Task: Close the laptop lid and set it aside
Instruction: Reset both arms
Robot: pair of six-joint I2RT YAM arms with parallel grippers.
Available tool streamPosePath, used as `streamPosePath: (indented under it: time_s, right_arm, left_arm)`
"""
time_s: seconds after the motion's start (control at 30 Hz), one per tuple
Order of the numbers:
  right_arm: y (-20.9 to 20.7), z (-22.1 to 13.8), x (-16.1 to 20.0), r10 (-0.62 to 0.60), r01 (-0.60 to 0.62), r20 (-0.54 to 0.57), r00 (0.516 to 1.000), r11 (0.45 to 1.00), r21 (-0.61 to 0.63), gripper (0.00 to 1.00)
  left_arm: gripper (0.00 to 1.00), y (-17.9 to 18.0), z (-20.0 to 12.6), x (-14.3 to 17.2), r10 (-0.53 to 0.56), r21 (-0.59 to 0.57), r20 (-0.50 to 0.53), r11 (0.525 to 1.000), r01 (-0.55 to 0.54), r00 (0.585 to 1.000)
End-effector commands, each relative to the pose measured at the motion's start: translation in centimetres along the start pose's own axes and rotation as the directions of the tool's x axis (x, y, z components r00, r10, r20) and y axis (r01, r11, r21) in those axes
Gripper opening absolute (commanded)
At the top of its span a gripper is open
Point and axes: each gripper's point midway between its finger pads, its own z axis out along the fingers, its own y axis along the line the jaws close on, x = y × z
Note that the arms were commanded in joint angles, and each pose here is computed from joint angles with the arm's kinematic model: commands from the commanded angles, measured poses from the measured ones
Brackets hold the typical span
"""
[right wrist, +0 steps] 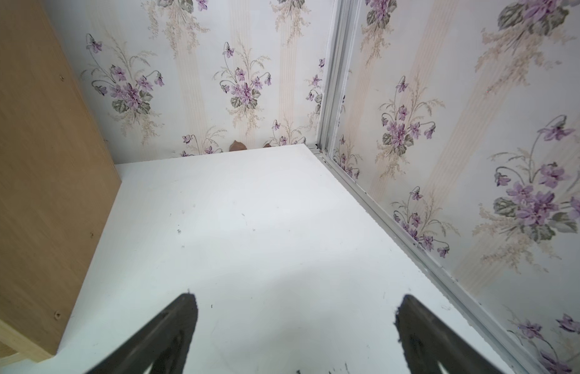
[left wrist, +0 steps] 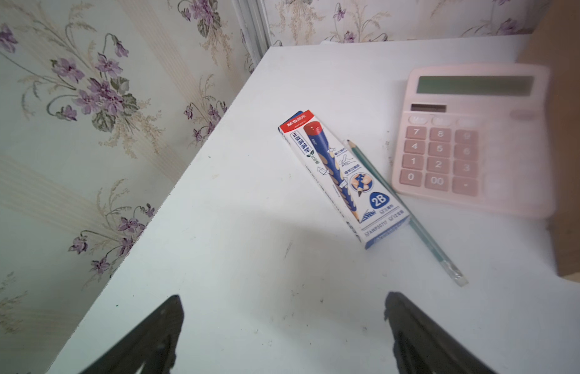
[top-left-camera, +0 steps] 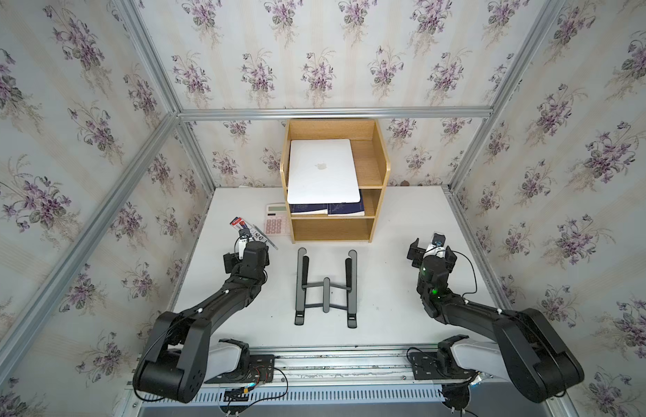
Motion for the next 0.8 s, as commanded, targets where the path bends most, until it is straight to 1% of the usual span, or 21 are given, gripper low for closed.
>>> streamPosePath:
  time_s: [0.0,0.07,0.1,0.17,0.23,0.33,0.4,0.43,0.5,0.57,0.63,0.67,0.7,0.77]
  right_arm:
    - [0.6,0.8,-1.1,0.068,-0.065,0.065,0.996,0.997,-0.045,1.0]
    - [0.7,1.4,-0.8,0.041,-0.039,0.051,0.998,0.998,-0.05,1.0]
    - [1.0,1.5,-1.0,0.033,-0.029,0.061,0.998,0.997,-0.07,1.0]
    - [0.7,1.8,-1.3,0.012,-0.006,0.09,0.996,0.997,-0.071,1.0]
    - [0.2,1.9,-1.3,0.028,-0.02,0.106,0.994,0.997,-0.077,1.0]
    - [-0.9,2.4,-0.9,0.101,-0.09,0.111,0.989,0.991,-0.102,1.0]
    - [-0.3,2.6,-0.2,0.097,-0.085,0.076,0.992,0.984,-0.154,1.0]
    - [0.1,2.7,-0.3,0.094,-0.079,0.081,0.992,0.981,-0.177,1.0]
    - [0.7,2.5,-0.2,0.081,-0.056,0.112,0.99,0.975,-0.214,1.0]
    - [0.9,2.5,0.4,0.076,-0.056,0.077,0.994,0.971,-0.232,1.0]
    - [1.0,2.7,0.2,0.078,-0.054,0.091,0.993,0.97,-0.237,1.0]
    - [1.0,2.8,0.4,0.077,-0.057,0.074,0.994,0.971,-0.234,1.0]
    - [0.9,2.9,0.3,0.081,-0.062,0.075,0.994,0.971,-0.231,1.0]
    - [0.1,2.9,0.2,0.093,-0.074,0.089,0.992,0.978,-0.193,1.0]
  left_arm:
    - [0.99,0.3,0.9,-2.1,-0.029,-0.017,0.064,0.999,0.03,0.998]
    - [0.99,0.2,1.4,-2.6,-0.039,0.001,0.082,0.999,0.039,0.996]
    - [0.99,0.2,1.7,-2.8,-0.046,0.018,0.086,0.999,0.044,0.995]
    - [0.99,0.1,2.3,-3.1,-0.06,0.064,0.096,0.996,0.054,0.994]
    - [0.99,0.4,2.6,-3.6,-0.073,0.089,0.129,0.994,0.062,0.989]
    - [0.99,0.3,2.9,-4.1,-0.105,0.156,0.157,0.984,0.081,0.982]
    - [0.99,-0.1,3.4,-3.6,-0.133,0.204,0.155,0.974,0.1,0.979]
    - [0.99,-0.5,3.6,-3.6,-0.128,0.22,0.18,0.972,0.087,0.975]
    - [0.99,-1.6,3.3,-3.2,-0.102,0.281,0.165,0.958,0.053,0.981]
    - [0.99,-2.8,3.4,-2.5,-0.075,0.333,0.155,0.943,0.019,0.985]
    - [0.99,-3.7,3.3,-2.3,-0.064,0.376,0.229,0.926,-0.027,0.971]
    - [0.99,-3.7,3.0,-2.4,-0.08,0.384,0.229,0.923,-0.014,0.97]
    - [0.99,-3.4,3.2,-2.2,-0.085,0.366,0.191,0.93,0.009,0.978]
    - [0.99,-3.2,3.5,-2.0,-0.065,0.348,0.167,0.938,0.003,0.984]
